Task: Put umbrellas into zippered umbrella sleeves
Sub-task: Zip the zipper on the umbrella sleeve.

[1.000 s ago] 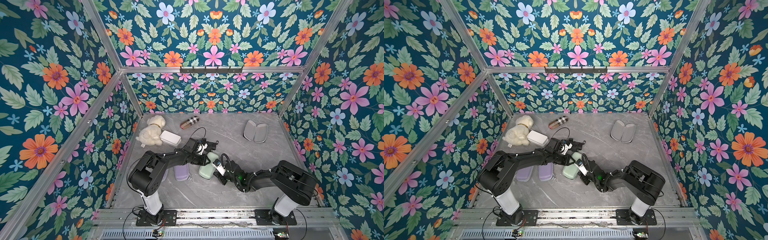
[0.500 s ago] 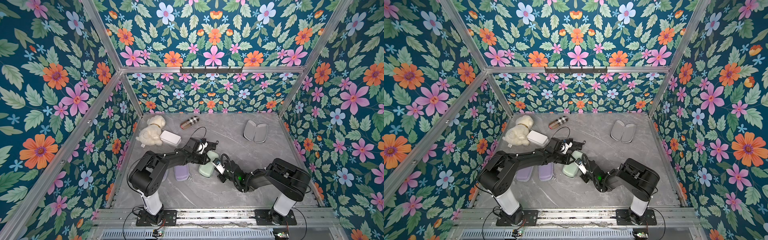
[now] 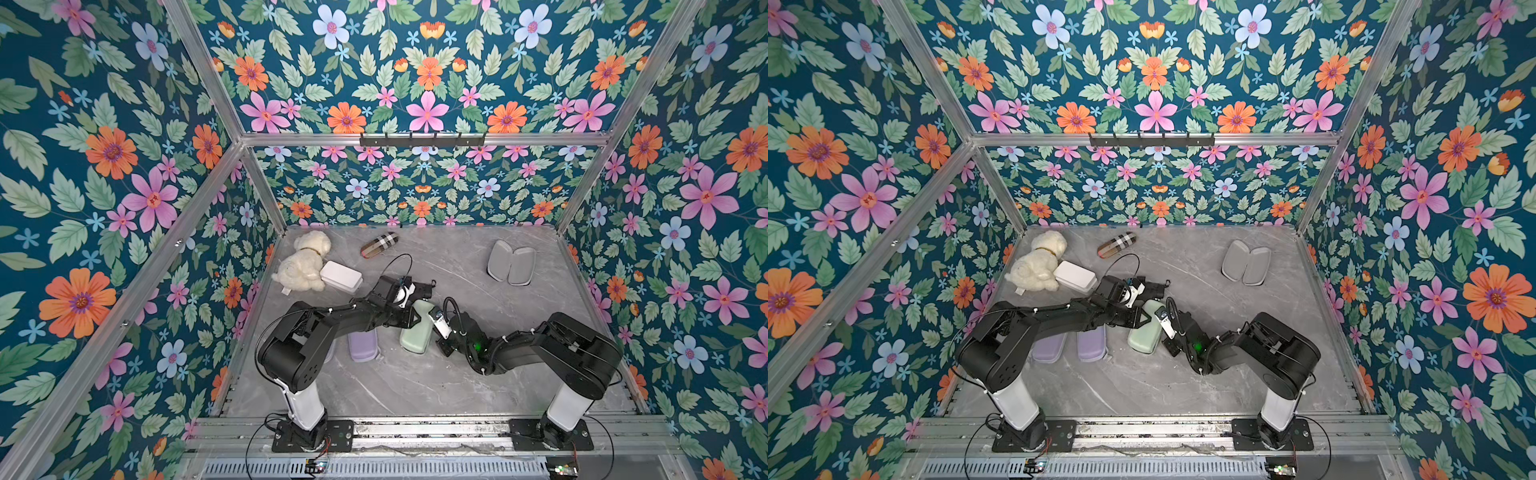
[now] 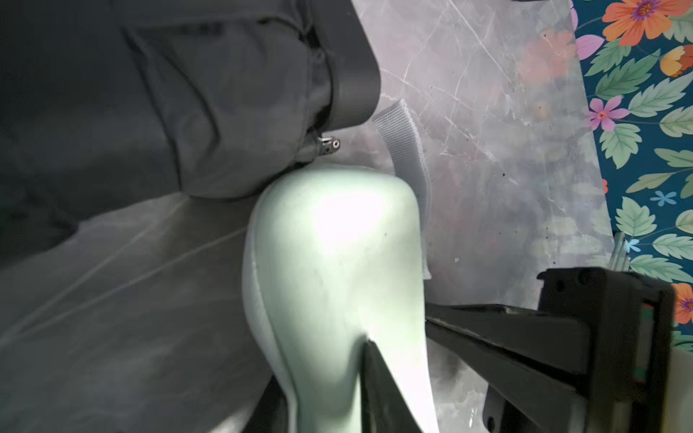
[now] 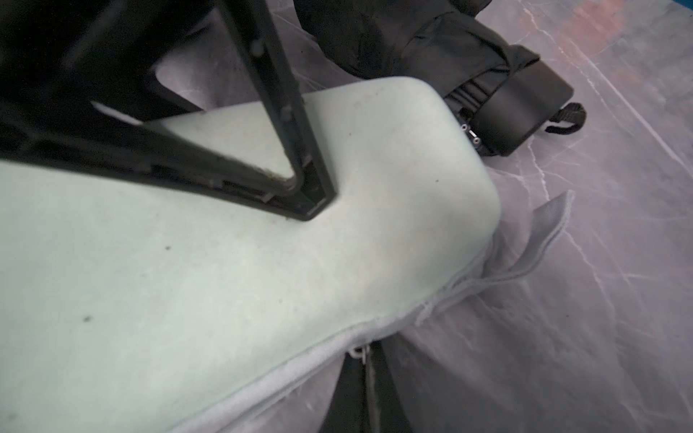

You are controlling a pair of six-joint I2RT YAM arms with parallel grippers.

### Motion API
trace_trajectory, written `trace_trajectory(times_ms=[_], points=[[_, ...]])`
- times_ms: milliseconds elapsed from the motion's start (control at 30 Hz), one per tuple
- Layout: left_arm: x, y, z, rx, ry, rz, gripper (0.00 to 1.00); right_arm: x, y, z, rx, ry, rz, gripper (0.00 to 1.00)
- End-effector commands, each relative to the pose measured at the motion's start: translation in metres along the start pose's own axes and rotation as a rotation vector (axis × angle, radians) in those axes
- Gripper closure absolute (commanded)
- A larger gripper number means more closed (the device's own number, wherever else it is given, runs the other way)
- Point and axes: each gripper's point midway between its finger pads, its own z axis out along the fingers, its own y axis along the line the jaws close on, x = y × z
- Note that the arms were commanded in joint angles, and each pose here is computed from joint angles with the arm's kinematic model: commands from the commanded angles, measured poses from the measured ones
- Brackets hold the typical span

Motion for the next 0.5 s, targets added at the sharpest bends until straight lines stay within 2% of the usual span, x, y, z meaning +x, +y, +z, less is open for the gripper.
trace_trajectory(times_ms=[0,200,300,467], points=[[0.070,0.032,-0.004,-0.149,0.250,-0.080,0.97,0.023,0.001,-0.006,-0.006,0.110,-0.037,1.00],[0.046,0.049,-0.010,-0.218,0.075,-0.230,1.00,0.053,0.083,-0.052,-0.327,0.289,-0.173,1.00],[0.042,0.049,-0.014,-0.224,0.000,-0.282,1.00,0.058,0.114,-0.076,-0.477,0.335,-0.122,1.00],[0.035,0.051,-0.024,-0.236,-0.094,-0.342,1.00,0.038,0.129,-0.088,-0.549,0.314,-0.031,1.00]])
